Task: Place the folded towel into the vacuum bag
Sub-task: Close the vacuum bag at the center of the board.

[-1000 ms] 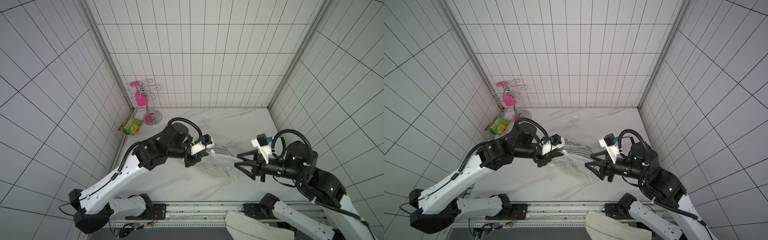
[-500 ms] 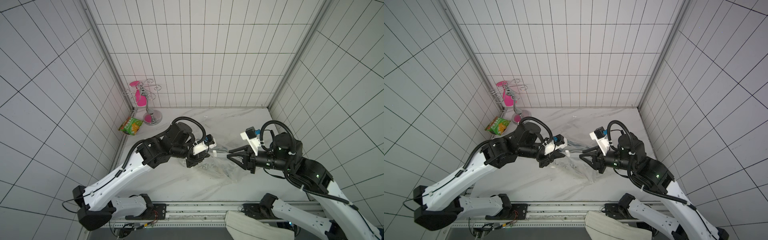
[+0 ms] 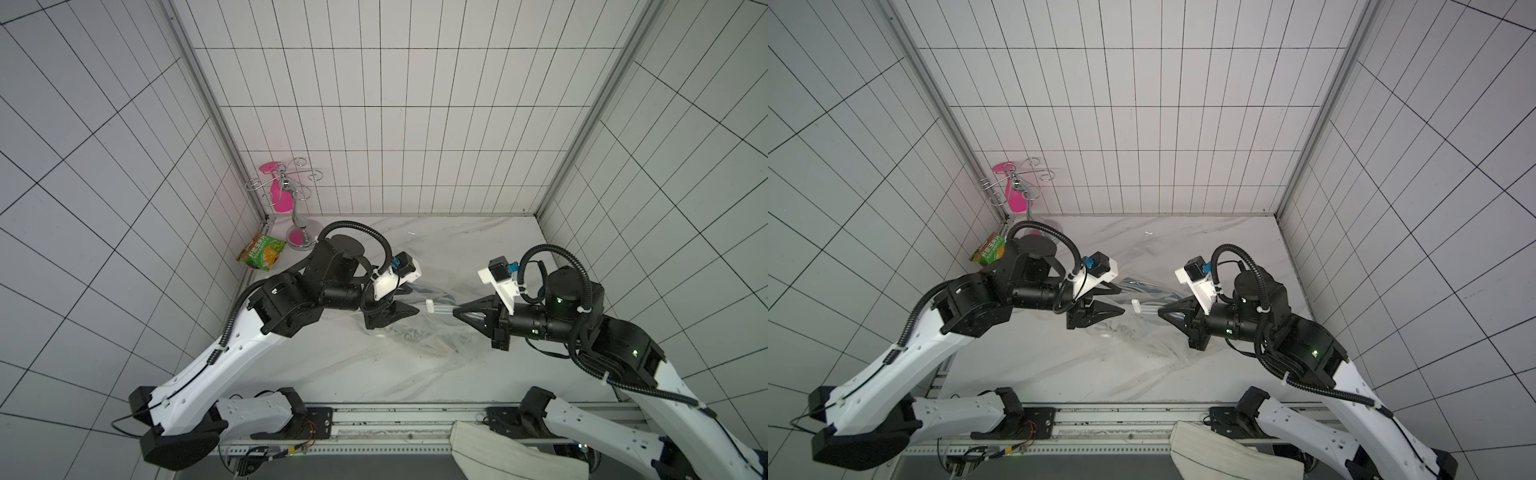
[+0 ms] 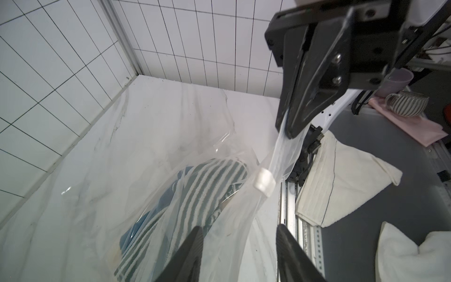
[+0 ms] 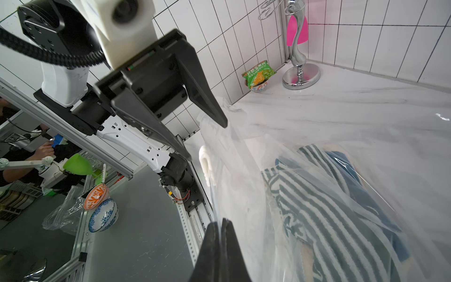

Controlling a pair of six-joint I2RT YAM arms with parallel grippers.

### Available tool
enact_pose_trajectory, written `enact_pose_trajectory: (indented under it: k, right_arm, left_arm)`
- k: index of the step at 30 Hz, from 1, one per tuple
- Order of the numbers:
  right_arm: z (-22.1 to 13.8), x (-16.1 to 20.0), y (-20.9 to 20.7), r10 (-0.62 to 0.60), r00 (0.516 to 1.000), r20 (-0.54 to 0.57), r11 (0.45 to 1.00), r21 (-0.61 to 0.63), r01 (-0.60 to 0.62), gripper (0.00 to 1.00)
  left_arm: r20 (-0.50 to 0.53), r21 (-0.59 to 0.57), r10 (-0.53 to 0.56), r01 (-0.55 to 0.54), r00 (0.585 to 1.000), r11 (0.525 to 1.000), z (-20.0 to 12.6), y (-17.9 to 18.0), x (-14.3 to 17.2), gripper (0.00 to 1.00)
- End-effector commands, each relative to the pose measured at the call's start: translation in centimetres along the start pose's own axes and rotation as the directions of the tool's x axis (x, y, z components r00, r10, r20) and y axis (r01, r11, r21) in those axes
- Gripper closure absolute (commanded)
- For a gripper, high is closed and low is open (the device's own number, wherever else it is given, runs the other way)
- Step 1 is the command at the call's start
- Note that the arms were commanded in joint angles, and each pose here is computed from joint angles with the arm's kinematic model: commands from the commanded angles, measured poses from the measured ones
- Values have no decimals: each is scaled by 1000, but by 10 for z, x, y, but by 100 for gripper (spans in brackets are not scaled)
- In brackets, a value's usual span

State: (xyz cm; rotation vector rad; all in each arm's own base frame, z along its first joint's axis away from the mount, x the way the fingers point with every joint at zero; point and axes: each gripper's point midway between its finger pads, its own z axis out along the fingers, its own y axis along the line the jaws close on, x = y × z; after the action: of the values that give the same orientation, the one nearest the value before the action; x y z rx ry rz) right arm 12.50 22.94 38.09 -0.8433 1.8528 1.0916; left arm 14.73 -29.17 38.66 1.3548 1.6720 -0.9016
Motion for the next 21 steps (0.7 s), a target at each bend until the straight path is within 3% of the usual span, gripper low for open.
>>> enact_pose_trajectory:
  k: [1, 15, 18, 21]
  right_arm:
    - [-4, -6, 11, -43, 999, 26, 998, -43, 45, 100]
    - [-6, -3, 19, -51, 999, 13, 995, -87, 52, 100]
    - [-7, -3, 20, -53, 998, 17, 995, -83, 54, 100]
    - [-8, -1, 19, -52, 998, 17, 995, -79, 54, 100]
  left_arm:
    - [53, 129, -41, 34, 998, 991, -3, -22, -18, 45]
    - [-76, 117, 14, -5, 997, 993, 39, -14, -11, 44]
    - [-91, 121, 27, -16, 995, 993, 42, -15, -7, 52]
    - [-91, 125, 34, -23, 995, 992, 41, -16, -5, 71]
